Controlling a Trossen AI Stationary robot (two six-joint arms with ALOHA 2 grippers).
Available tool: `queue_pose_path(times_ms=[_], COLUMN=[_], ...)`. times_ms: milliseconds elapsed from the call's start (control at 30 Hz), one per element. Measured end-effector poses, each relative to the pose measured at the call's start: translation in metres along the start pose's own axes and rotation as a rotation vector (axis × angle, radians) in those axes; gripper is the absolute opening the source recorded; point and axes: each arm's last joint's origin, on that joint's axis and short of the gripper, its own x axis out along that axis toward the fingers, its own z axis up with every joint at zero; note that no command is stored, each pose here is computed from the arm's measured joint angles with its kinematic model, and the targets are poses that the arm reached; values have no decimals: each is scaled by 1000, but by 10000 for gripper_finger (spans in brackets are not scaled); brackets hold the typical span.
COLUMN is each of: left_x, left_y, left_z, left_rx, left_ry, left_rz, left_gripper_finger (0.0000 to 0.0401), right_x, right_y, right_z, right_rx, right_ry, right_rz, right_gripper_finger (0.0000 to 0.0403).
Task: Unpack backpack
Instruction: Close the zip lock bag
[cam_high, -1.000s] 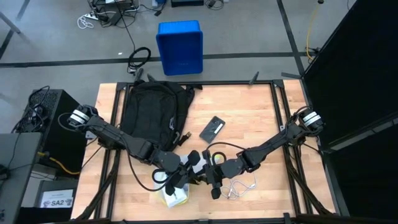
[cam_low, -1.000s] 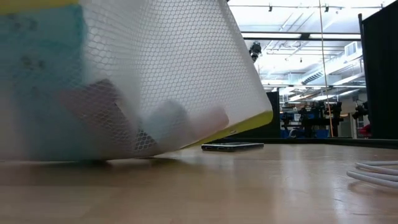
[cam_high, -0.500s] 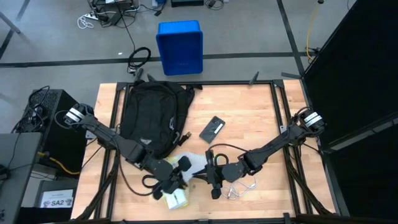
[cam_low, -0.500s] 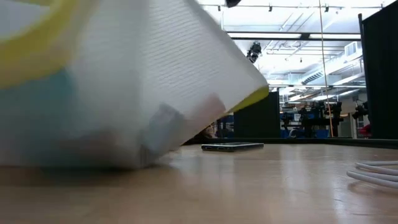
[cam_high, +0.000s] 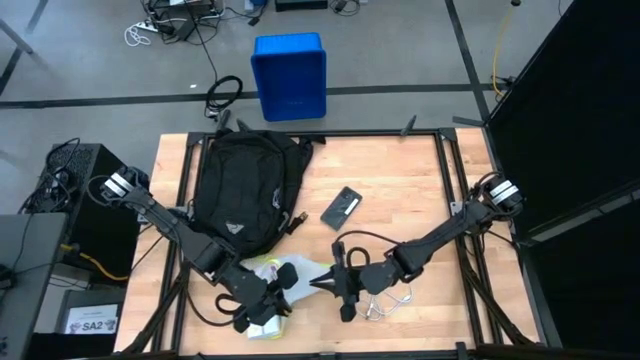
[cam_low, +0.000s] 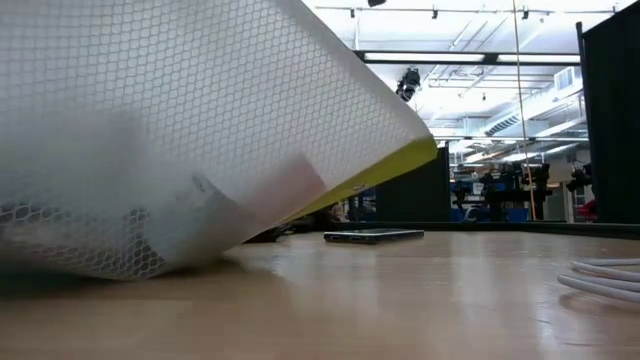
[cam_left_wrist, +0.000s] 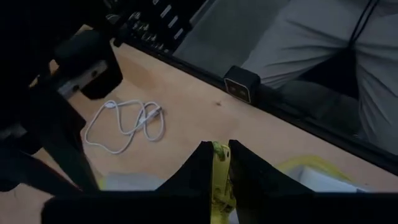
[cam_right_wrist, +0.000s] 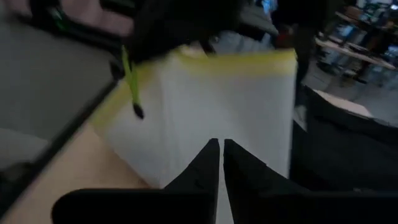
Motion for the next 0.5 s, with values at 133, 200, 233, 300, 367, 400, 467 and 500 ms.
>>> queue_pose_path(times_ms=[133, 200, 233, 300, 367, 400, 467, 500], left_x=[1, 1, 1, 1, 1, 1, 2, 2], left_y=[1, 2, 2, 5, 9, 10, 15, 19], left_z=[0, 1, 2, 3, 3, 2, 0, -1], left_rx=[10, 36, 51, 69, 84, 91, 85, 81], left_ry=[-7, -18, -27, -50, -59, -58, -58, -63], left_rz=[9, 17, 23, 38, 50, 53, 68, 70], left_gripper_finger=[18, 18, 18, 18, 18, 18, 18, 18], right_x=[1, 2, 3, 6, 10, 13, 18, 20], right_y=[-1, -2, -1, -1, -1, -1, 1, 1], right_z=[8, 8, 7, 4, -1, -2, -5, -7], right_rx=[50, 29, 23, 13, 5, 6, 0, -3], right_ry=[-88, -97, -93, -90, -91, -103, -126, -140], right_rz=[104, 115, 115, 117, 131, 132, 136, 138], right_gripper_finger=[5, 16, 24, 46, 72, 86, 113, 126])
